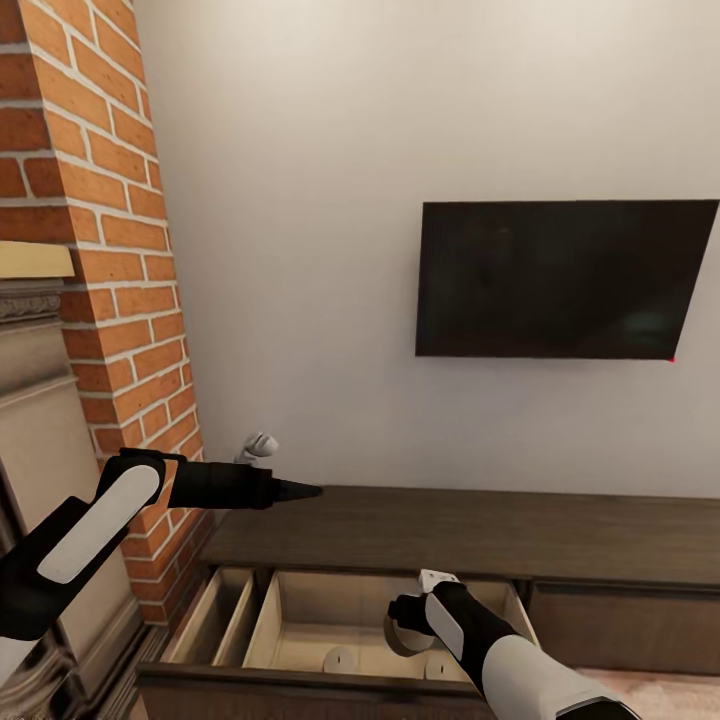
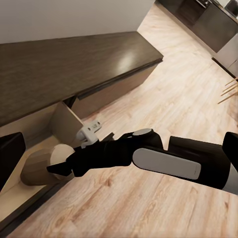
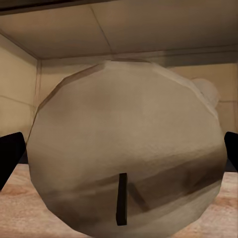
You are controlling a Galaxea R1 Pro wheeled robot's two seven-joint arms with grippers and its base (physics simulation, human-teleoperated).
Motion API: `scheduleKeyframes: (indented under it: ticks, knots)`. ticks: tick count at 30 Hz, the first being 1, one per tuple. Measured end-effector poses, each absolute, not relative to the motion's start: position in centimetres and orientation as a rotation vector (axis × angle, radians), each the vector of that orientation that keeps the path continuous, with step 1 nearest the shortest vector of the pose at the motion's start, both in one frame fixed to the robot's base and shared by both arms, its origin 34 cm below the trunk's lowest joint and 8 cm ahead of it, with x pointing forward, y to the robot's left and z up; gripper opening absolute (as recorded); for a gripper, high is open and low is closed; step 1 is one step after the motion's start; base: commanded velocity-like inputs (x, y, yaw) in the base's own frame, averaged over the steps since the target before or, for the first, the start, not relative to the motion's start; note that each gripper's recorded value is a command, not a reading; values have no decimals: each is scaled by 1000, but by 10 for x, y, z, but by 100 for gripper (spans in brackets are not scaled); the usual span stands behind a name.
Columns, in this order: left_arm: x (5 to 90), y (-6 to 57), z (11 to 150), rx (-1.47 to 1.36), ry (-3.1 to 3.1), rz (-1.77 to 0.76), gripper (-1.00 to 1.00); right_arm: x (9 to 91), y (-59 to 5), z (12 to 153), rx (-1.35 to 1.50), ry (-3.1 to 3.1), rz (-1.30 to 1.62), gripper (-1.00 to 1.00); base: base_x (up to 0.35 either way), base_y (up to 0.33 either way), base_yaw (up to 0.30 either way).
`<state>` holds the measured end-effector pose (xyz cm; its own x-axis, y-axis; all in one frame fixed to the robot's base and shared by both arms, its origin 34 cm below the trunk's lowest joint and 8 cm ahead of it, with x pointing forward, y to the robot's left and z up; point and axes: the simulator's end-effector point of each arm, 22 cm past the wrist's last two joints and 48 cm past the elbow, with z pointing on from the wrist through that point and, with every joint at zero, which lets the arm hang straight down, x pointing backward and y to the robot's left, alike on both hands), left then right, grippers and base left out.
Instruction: Place each of the two pumpkins and all three candles from the living room inside a cabinet in the living room (use any cabinet), then make sure every cabinet is closed, and position the cauldron so it is next to a table in the living room.
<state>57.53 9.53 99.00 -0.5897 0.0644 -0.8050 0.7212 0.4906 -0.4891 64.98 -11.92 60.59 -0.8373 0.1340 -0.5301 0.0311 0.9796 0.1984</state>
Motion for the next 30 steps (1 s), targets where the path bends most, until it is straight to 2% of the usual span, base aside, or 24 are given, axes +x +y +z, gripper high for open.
scheduleKeyframes:
  ticks: [30]
  knots:
    - [567, 95, 941, 648, 1986, -1119, 100, 643, -119, 557, 116, 2552, 245, -100, 0, 0, 0]
